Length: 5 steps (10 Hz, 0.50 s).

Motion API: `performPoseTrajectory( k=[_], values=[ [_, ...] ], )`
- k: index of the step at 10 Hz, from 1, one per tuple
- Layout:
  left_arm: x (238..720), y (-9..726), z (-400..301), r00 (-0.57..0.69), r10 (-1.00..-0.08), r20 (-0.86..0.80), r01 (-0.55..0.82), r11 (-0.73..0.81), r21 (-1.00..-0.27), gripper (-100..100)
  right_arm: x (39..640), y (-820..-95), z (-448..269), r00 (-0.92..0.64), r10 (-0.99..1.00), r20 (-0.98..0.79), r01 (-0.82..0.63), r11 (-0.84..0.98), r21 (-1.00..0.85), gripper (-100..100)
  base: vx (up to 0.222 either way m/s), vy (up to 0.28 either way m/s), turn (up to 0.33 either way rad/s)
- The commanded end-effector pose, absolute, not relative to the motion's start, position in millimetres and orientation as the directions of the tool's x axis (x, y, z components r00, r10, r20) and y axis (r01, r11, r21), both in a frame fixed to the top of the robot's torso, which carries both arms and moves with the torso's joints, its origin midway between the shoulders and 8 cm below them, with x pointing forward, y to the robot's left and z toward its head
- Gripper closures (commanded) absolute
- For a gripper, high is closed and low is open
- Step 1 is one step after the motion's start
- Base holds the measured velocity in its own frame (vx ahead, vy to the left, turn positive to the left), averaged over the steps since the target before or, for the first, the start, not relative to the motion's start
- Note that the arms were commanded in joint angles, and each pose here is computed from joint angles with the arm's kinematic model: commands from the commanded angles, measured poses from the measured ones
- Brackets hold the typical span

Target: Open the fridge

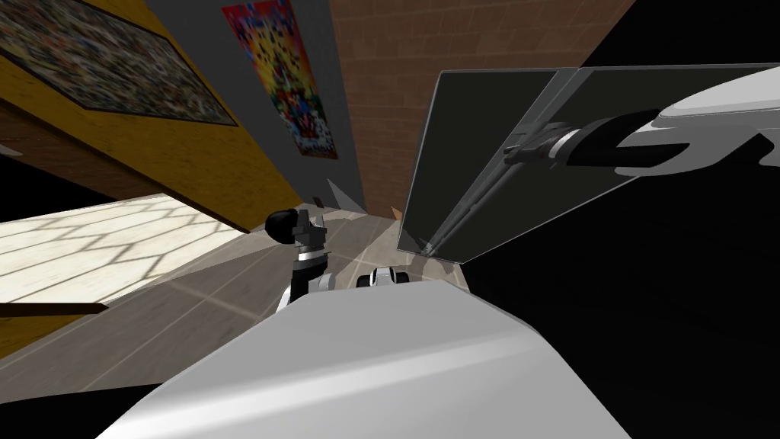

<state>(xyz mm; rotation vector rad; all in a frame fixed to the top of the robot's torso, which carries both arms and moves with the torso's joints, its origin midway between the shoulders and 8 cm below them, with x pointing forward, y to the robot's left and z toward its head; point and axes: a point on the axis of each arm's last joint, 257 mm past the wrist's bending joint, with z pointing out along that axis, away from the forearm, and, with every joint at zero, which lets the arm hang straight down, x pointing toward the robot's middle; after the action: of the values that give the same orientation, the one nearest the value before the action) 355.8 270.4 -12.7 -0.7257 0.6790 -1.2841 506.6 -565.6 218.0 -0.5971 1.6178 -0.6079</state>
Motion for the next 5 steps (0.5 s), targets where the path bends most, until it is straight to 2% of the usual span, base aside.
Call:
performPoseTrajectory(
  k=[1,5],
  values=[
    [355.8,270.4,-12.7,0.157,-0.986,-0.045,0.593,0.131,-0.795,0,498.0,-572.6,248.2,-0.113,-0.699,-0.706,0.014,0.709,-0.705,-100,0.019,0.001,-0.007],
    [355.8,270.4,-12.7,0.157,-0.987,-0.045,0.593,0.131,-0.794,0,490.6,-572.6,271.9,-0.108,-0.721,-0.685,0.043,0.685,-0.727,-100,0.022,0.011,-0.025]
  ],
)
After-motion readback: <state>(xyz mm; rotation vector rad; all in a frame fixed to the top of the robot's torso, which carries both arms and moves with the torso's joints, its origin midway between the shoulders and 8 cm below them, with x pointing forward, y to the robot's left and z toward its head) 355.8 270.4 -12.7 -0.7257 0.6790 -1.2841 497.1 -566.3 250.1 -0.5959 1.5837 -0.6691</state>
